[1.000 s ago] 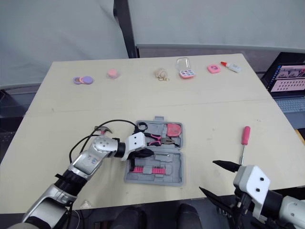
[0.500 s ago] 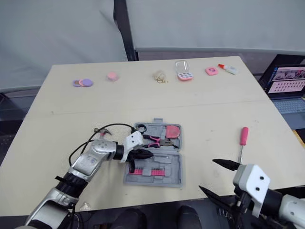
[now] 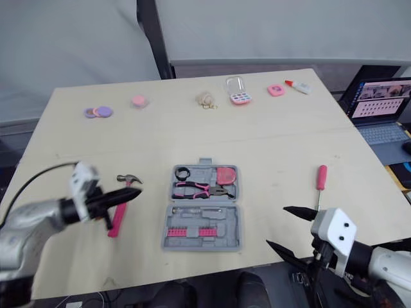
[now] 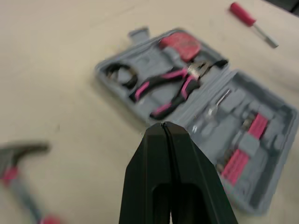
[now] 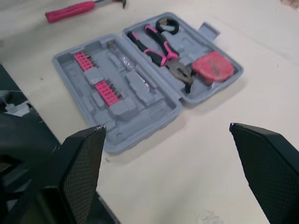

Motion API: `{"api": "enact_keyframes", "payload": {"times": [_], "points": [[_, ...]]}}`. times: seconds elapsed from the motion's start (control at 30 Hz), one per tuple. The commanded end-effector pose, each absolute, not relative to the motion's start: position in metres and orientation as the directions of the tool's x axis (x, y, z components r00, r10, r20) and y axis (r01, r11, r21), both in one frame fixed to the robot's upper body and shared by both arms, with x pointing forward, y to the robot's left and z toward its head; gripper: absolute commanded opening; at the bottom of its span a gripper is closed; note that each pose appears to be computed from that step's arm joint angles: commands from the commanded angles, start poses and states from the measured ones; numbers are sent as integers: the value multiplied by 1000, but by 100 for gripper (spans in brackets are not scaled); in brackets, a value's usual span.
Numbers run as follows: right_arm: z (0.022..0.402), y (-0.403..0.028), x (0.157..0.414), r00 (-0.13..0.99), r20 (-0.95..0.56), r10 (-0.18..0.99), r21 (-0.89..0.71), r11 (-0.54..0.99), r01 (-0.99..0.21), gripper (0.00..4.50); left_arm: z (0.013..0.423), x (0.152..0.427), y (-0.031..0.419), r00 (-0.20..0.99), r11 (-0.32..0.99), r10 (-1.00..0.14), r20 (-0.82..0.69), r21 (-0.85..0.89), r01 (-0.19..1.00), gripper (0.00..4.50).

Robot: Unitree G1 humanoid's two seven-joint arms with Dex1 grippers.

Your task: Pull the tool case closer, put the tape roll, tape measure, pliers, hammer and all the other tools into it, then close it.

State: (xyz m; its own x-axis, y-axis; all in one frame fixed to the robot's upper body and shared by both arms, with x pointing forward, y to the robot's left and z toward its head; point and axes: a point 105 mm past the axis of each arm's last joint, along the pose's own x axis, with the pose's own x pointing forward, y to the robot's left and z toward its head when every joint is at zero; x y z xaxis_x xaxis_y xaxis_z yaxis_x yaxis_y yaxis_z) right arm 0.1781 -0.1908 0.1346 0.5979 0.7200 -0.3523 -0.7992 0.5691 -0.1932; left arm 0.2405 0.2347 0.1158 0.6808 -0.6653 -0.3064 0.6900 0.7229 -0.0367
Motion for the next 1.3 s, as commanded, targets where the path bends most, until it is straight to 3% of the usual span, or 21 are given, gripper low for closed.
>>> {"api": "enact_keyframes", "payload": {"times": [0.03,0.07,0.13,0.3,0.33,0.43,0.6,0.7,0.77,0.93,1.3], "points": [[130,-189,178,575,-342,743,-165,555,-815,450,117,204,256,725,762,-615,-310,2,647,57],[127,-190,178,569,-346,746,-160,550,-819,450,109,188,263,739,786,-587,-330,-13,618,79],[124,-189,177,555,-346,756,-157,537,-829,450,99,166,269,759,819,-548,-351,-43,572,191],[118,-187,169,531,-348,773,-140,518,-844,450,86,121,271,809,883,-462,-365,-103,458,421],[117,-187,166,527,-352,773,-135,515,-846,450,84,112,272,820,896,-437,-369,-103,432,437],[114,-188,162,525,-356,773,-131,515,-847,450,79,100,277,842,921,-385,-378,-104,375,437],[113,-187,161,525,-355,773,-130,516,-847,450,77,107,285,863,936,-347,-368,-69,346,437],[117,-187,164,527,-350,775,-148,510,-848,450,81,129,294,889,953,-281,-362,1,302,437],[122,-188,165,528,-350,774,-171,501,-848,450,92,159,299,910,967,-232,-344,22,255,437],[133,-189,170,532,-335,778,-207,490,-847,450,104,195,293,926,976,-203,-319,9,217,437],[139,-185,176,524,-319,790,-216,478,-851,450,114,237,249,899,968,-181,-398,88,234,437]]}}
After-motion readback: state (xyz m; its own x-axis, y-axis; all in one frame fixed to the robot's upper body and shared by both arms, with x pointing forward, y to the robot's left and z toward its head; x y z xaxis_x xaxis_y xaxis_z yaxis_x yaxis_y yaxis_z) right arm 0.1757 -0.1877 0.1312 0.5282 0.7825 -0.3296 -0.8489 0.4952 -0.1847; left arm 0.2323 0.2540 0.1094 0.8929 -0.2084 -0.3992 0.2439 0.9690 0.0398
